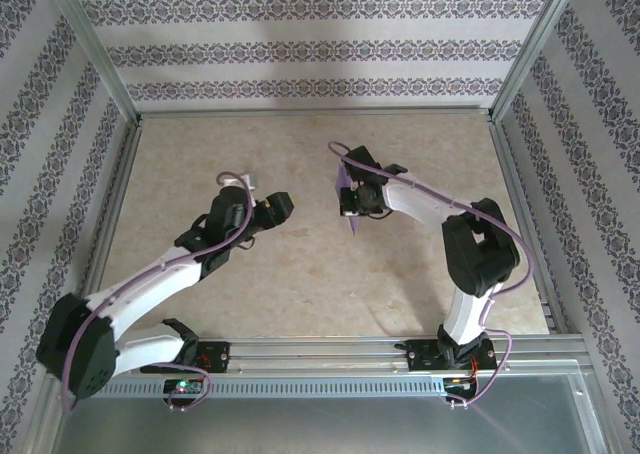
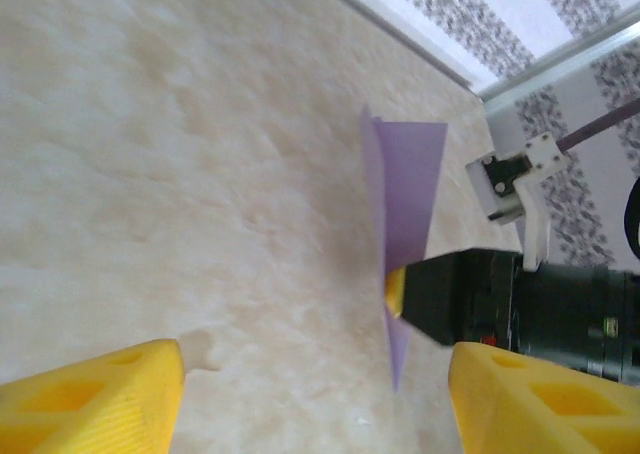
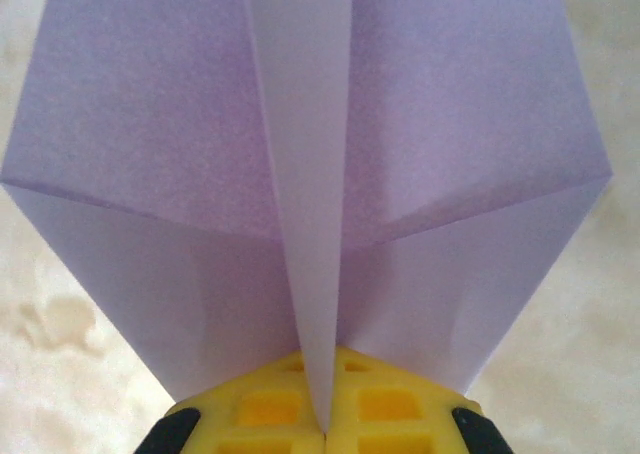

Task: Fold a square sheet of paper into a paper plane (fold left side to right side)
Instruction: Place the paper plane at the top-center of the table.

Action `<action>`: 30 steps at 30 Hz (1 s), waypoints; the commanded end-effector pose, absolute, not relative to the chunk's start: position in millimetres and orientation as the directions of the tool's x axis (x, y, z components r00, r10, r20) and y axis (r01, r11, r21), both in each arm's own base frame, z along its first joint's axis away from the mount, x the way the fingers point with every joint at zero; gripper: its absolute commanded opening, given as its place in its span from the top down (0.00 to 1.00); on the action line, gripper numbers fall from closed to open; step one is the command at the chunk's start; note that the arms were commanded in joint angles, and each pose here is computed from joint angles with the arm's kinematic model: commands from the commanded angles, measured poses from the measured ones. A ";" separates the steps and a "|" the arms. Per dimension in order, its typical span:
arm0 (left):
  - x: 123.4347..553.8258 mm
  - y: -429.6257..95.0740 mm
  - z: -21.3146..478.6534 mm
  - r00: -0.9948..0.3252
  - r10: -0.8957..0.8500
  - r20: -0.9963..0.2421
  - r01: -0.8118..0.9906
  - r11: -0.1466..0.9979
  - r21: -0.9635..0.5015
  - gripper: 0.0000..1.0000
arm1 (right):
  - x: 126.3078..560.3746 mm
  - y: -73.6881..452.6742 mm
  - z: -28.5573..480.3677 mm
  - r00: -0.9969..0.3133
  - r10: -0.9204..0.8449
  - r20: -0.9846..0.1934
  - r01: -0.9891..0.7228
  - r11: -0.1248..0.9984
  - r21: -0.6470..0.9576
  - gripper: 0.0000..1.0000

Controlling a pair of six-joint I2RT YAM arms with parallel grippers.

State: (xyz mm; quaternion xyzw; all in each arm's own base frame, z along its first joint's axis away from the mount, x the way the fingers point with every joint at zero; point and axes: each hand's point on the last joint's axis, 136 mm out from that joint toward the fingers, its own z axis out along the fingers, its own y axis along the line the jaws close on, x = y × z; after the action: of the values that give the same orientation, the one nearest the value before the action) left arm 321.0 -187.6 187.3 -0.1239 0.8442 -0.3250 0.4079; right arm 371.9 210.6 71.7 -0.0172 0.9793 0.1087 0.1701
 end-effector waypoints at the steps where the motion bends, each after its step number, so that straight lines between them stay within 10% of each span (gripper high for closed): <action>1: 305.5 -140.7 158.9 -0.624 -0.427 -0.654 -0.063 0.862 -0.502 0.28 | 388.4 198.3 61.8 -0.951 0.006 -0.309 -0.039 0.990 0.138 1.00; 30: 287.9 -105.3 148.7 -0.627 -0.437 -0.645 -0.132 0.875 -0.465 0.19 | 448.6 192.3 9.6 -0.974 0.014 -0.226 0.010 1.000 0.016 0.92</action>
State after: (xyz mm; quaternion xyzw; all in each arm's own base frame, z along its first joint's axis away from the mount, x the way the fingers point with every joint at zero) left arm 291.6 -112.1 155.6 -0.1615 0.8750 -0.2038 0.4083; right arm 450.9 202.3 19.0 0.0050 0.9914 0.0291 0.1273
